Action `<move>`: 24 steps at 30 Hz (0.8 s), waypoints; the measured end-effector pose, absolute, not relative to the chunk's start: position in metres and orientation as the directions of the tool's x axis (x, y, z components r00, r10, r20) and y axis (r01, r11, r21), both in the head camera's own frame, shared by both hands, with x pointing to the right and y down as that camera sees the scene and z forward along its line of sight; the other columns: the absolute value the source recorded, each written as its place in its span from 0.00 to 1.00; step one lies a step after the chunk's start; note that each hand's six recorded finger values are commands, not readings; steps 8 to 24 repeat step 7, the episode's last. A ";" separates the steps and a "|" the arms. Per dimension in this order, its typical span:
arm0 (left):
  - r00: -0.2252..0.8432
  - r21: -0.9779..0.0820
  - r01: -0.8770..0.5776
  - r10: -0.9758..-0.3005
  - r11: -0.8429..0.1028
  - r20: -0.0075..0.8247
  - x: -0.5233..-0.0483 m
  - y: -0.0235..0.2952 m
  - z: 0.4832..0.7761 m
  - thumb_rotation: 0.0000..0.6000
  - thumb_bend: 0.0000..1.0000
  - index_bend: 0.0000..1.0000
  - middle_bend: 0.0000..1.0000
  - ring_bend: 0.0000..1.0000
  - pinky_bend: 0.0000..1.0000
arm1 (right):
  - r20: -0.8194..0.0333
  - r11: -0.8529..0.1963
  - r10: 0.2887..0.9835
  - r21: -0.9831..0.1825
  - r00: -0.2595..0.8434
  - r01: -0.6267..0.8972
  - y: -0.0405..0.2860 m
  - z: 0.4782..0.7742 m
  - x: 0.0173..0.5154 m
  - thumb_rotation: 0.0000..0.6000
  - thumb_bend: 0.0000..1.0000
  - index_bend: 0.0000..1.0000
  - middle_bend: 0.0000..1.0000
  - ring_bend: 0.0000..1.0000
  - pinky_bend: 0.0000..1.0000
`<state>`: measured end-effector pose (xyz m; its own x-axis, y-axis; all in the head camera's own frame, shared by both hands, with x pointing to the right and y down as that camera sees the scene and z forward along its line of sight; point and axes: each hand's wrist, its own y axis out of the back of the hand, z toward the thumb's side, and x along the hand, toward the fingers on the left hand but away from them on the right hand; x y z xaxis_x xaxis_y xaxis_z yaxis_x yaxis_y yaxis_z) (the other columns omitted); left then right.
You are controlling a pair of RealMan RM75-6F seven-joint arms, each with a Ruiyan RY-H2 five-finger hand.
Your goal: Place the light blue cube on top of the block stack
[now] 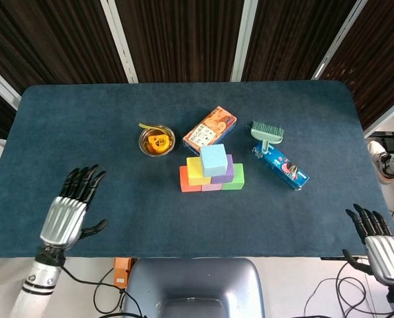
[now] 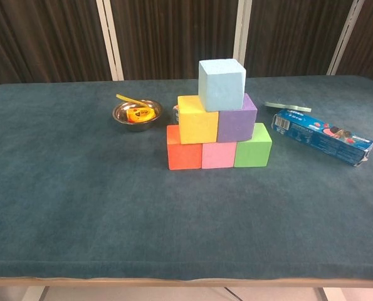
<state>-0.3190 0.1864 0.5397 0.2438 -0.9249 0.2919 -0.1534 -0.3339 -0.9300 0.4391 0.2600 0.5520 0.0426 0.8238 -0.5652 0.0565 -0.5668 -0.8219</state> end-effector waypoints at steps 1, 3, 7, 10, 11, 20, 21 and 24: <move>0.221 -0.933 -0.148 -0.931 -0.327 0.292 -0.343 0.199 0.546 1.00 0.04 0.00 0.00 0.00 0.06 | -0.567 -0.568 0.823 -0.822 0.040 0.044 0.259 0.555 0.437 1.00 0.24 0.00 0.00 0.00 0.00; 0.185 -0.933 -0.141 -0.935 -0.331 0.303 -0.380 0.218 0.554 1.00 0.04 0.00 0.00 0.00 0.06 | -0.572 -0.573 0.819 -0.819 0.037 0.028 0.258 0.559 0.434 1.00 0.24 0.00 0.00 0.00 0.00; 0.154 -0.918 -0.157 -0.927 -0.364 0.342 -0.437 0.257 0.559 1.00 0.04 0.00 0.00 0.00 0.06 | -0.587 -0.588 0.809 -0.809 0.036 0.012 0.260 0.568 0.427 1.00 0.24 0.00 0.00 0.00 0.00; 0.154 -0.918 -0.157 -0.927 -0.364 0.342 -0.437 0.257 0.559 1.00 0.04 0.00 0.00 0.00 0.06 | -0.587 -0.588 0.809 -0.809 0.036 0.012 0.260 0.568 0.427 1.00 0.24 0.00 0.00 0.00 0.00; 0.154 -0.918 -0.157 -0.927 -0.364 0.342 -0.437 0.257 0.559 1.00 0.04 0.00 0.00 0.00 0.06 | -0.587 -0.588 0.809 -0.809 0.036 0.012 0.260 0.568 0.427 1.00 0.24 0.00 0.00 0.00 0.00; 0.154 -0.918 -0.157 -0.927 -0.364 0.342 -0.437 0.257 0.559 1.00 0.04 0.00 0.00 0.00 0.06 | -0.587 -0.588 0.809 -0.809 0.036 0.012 0.260 0.568 0.427 1.00 0.24 0.00 0.00 0.00 0.00; 0.154 -0.918 -0.157 -0.927 -0.364 0.342 -0.437 0.257 0.559 1.00 0.04 0.00 0.00 0.00 0.06 | -0.587 -0.588 0.809 -0.809 0.036 0.012 0.260 0.568 0.427 1.00 0.24 0.00 0.00 0.00 0.00; 0.154 -0.918 -0.157 -0.927 -0.364 0.342 -0.437 0.257 0.559 1.00 0.04 0.00 0.00 0.00 0.06 | -0.587 -0.588 0.809 -0.809 0.036 0.012 0.260 0.568 0.427 1.00 0.24 0.00 0.00 0.00 0.00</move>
